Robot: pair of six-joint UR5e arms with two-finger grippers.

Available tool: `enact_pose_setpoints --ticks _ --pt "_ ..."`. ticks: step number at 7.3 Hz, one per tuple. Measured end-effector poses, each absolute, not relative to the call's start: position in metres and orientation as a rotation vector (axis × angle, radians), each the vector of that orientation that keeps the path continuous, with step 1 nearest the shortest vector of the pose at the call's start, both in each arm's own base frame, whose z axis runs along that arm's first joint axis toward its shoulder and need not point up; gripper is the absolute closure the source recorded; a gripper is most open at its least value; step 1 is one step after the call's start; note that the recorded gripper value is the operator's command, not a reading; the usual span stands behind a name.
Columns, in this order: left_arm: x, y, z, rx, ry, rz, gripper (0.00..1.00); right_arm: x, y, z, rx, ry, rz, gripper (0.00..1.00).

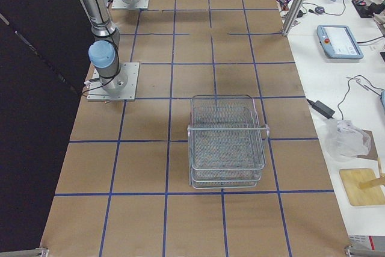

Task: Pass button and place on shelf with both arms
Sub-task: 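Carry the button with the right gripper to the wire rack shelf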

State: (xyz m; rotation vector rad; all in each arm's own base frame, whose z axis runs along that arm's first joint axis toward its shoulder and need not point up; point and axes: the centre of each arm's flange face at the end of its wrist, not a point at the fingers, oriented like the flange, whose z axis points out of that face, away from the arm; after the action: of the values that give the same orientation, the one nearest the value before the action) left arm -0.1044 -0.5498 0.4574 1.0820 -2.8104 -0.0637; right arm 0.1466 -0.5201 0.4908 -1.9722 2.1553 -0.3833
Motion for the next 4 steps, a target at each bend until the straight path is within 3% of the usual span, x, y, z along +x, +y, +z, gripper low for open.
enact_pose_setpoints --ticks 4 --pt "-0.079 -0.518 0.491 0.600 -3.128 0.049 0.00 -0.082 -0.552 0.456 -1.993 2.201 -0.426 0.76"
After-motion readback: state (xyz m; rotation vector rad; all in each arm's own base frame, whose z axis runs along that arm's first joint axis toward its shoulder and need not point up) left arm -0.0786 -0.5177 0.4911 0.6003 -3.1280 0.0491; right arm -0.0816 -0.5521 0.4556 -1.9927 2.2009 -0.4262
